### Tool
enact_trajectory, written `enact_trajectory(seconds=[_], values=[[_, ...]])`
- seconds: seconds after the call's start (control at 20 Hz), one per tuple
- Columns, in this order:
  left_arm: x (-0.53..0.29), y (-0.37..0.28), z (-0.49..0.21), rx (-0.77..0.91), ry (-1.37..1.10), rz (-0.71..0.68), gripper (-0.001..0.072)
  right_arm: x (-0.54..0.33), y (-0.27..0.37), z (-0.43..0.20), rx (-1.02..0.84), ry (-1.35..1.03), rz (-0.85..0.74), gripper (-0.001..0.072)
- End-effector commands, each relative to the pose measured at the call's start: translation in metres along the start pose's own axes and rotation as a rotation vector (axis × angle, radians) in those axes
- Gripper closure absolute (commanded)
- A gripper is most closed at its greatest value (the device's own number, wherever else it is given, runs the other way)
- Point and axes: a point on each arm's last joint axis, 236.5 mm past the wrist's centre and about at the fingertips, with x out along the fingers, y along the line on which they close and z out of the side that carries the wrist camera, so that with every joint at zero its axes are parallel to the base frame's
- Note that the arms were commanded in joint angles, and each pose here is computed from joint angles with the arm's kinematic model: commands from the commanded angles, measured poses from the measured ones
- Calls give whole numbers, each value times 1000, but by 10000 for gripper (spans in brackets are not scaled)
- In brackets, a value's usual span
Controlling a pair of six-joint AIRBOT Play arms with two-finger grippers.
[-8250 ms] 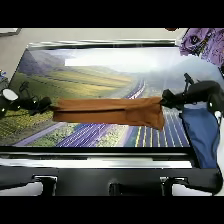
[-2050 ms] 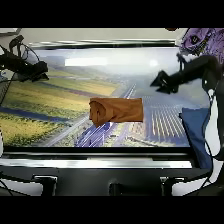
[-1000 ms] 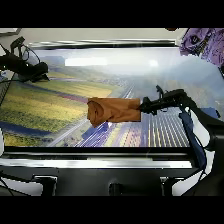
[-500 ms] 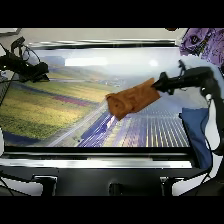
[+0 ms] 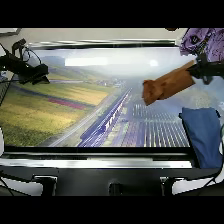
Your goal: Fold the clothes and pants, and hang the long-sleeved shirts on hangers.
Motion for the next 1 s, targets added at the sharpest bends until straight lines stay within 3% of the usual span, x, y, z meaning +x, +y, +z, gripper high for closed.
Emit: enact_trajectory(seconds=[0.0, 0.55, 0.95], values=[[0, 1, -5, 1, 20, 4, 691, -48, -24, 31, 89, -148, -103, 687], [0, 1, -5, 1, 21, 4, 691, -134, -68, 34, 279, -358, -401, 687], [0, 1, -5, 5, 21, 4, 690, -196, -128, -10, 382, -332, -770, 687]])
